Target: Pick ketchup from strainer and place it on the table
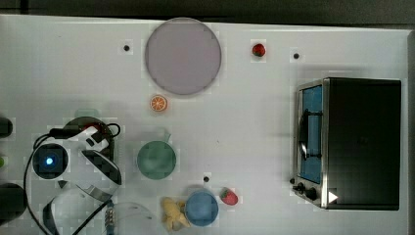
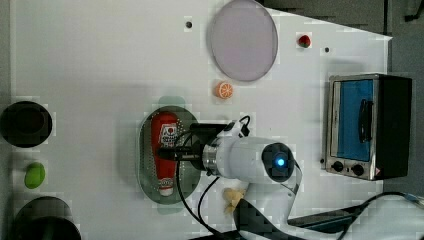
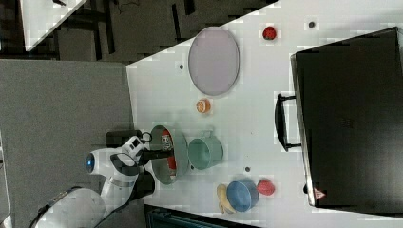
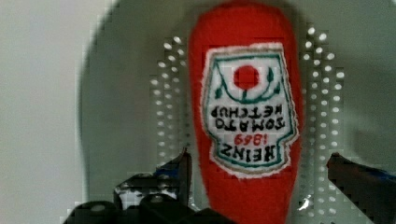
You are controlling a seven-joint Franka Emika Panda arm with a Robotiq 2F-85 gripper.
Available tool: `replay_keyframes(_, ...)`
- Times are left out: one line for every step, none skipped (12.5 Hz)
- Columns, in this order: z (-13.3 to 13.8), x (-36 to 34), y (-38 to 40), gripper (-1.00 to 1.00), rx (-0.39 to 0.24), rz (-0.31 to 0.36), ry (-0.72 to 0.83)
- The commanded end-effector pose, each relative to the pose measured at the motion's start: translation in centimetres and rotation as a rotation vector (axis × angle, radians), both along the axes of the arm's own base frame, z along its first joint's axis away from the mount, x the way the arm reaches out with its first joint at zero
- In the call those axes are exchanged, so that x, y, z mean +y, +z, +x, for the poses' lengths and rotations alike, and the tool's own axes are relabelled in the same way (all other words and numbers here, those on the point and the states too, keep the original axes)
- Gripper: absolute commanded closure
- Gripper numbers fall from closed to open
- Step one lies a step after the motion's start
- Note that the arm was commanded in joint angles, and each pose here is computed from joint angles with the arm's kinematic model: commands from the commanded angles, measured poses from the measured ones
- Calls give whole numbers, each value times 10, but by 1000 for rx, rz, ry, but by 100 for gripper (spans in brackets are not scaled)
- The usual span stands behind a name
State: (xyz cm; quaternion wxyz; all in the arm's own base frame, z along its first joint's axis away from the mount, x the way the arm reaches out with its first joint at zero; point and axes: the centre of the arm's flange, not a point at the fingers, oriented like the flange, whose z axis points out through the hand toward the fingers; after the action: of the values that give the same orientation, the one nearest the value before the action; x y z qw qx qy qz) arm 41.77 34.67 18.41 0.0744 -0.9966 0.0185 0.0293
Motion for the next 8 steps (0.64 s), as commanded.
replay_keyframes(14,15,1,-100,-26,12,-83)
replay_keyframes(16,16,-6,-91,-16,11,-90)
replay_keyframes(18,17,-12,-68,-9,9,-93)
replay_keyframes(18,19,-16,-42,-6,9,-92)
replay_keyframes(18,24,-13,-19,-13,21,-87)
replay_keyframes(18,24,-13,-16,-12,14,-87)
replay_keyframes(18,24,-11,-16,-16,12,-87)
replay_keyframes(19,23,-7,-16,-22,6,-85)
